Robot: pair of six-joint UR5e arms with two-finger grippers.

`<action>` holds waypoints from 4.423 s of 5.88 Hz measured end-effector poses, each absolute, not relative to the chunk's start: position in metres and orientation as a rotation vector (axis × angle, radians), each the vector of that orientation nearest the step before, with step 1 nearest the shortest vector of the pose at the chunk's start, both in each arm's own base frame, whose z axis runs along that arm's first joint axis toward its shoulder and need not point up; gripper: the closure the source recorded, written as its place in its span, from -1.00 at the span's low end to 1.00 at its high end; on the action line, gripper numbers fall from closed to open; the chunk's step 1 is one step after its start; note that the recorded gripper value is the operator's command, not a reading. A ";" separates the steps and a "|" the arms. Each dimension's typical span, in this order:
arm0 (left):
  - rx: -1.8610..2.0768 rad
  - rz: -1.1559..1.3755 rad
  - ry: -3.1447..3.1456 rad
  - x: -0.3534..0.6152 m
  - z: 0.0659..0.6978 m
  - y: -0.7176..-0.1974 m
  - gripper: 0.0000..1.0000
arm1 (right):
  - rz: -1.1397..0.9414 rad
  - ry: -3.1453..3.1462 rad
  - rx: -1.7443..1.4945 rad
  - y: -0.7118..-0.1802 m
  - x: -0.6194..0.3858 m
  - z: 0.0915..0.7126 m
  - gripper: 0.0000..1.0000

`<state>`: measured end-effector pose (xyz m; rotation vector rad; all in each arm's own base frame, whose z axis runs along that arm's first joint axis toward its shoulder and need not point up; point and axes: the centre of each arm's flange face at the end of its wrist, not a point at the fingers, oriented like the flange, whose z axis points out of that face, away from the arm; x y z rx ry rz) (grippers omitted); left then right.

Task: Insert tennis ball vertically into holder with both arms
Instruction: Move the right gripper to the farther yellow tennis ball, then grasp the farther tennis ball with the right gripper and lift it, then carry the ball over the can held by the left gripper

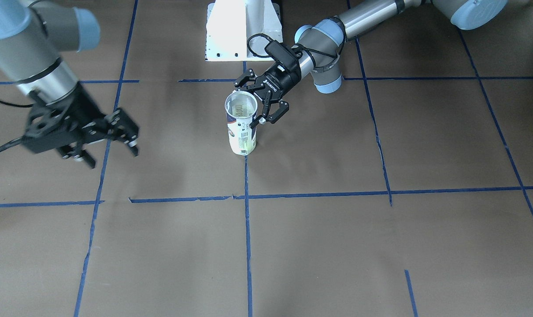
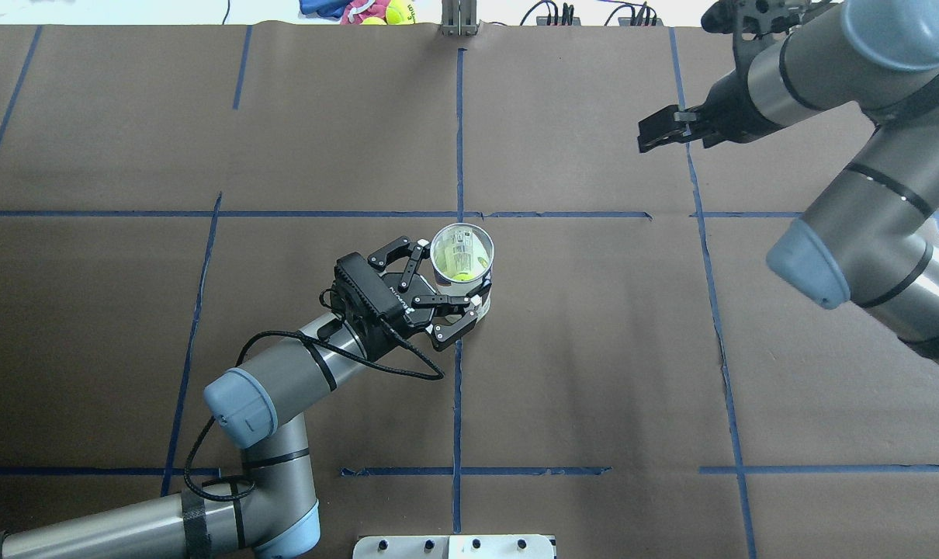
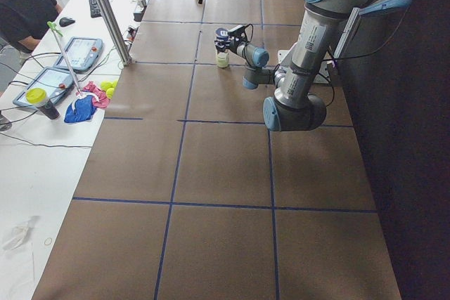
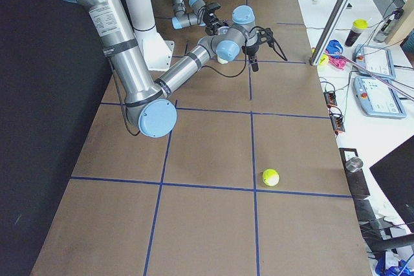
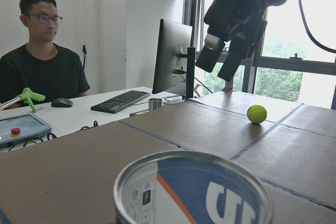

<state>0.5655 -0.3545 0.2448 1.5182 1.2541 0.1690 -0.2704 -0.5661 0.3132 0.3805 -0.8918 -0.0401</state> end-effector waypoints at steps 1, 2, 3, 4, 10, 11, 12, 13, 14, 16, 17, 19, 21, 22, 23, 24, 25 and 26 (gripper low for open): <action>1.518 0.169 1.254 0.566 0.245 -0.355 -0.74 | -0.072 -0.786 0.383 -0.609 -0.228 0.372 -0.98; 1.518 0.169 1.255 0.566 0.244 -0.355 -0.78 | -0.114 -0.687 0.370 -0.647 -0.178 0.435 -0.98; 1.519 0.167 1.256 0.565 0.243 -0.355 -0.79 | -0.142 -0.617 0.336 -0.673 -0.139 0.487 -0.98; 1.519 0.166 1.258 0.565 0.243 -0.355 -0.79 | -0.133 -0.578 0.287 -0.693 -0.116 0.525 -0.97; 1.519 0.167 1.260 0.565 0.242 -0.354 -0.79 | -0.187 -0.520 0.159 -0.663 -0.117 0.652 -0.97; 1.519 0.167 1.260 0.566 0.242 -0.354 -0.79 | -0.221 -0.499 0.165 -0.658 -0.119 0.660 -0.97; 1.519 0.166 1.260 0.566 0.242 -0.354 -0.79 | -0.249 -0.486 0.168 -0.655 -0.119 0.665 -0.97; 1.518 0.166 1.260 0.566 0.242 -0.354 -0.79 | -0.264 -0.478 0.158 -0.653 -0.122 0.673 -0.97; 1.518 0.166 1.260 0.566 0.242 -0.354 -0.79 | -0.277 -0.470 0.152 -0.651 -0.126 0.684 -0.97; 1.518 0.166 1.260 0.566 0.242 -0.354 -0.79 | -0.301 -0.458 0.162 -0.650 -0.136 0.690 0.27; 1.518 0.166 1.260 0.566 0.242 -0.354 -0.79 | -0.304 -0.457 0.164 -0.651 -0.138 0.690 0.94; 1.518 0.165 1.261 0.566 0.241 -0.355 -0.79 | -0.308 -0.468 0.199 -0.655 -0.138 0.671 0.98; 1.518 0.165 1.260 0.566 0.241 -0.355 -0.79 | -0.327 -0.528 0.333 -0.660 -0.141 0.575 0.96; 1.519 0.165 1.260 0.566 0.241 -0.355 -0.79 | -0.319 -0.621 0.380 -0.653 -0.148 0.509 0.96; 1.518 0.166 1.259 0.566 0.241 -0.355 -0.79 | -0.276 -0.771 0.387 -0.637 -0.163 0.434 0.94; 1.518 0.167 1.257 0.566 0.242 -0.355 -0.79 | -0.240 -0.927 0.361 -0.618 -0.179 0.367 0.94; 1.517 0.168 1.256 0.566 0.243 -0.355 -0.79 | -0.228 -1.056 0.311 -0.596 -0.200 0.315 0.93; 1.517 0.168 1.256 0.566 0.244 -0.355 -0.79 | -0.215 -1.149 0.250 -0.567 -0.232 0.268 0.93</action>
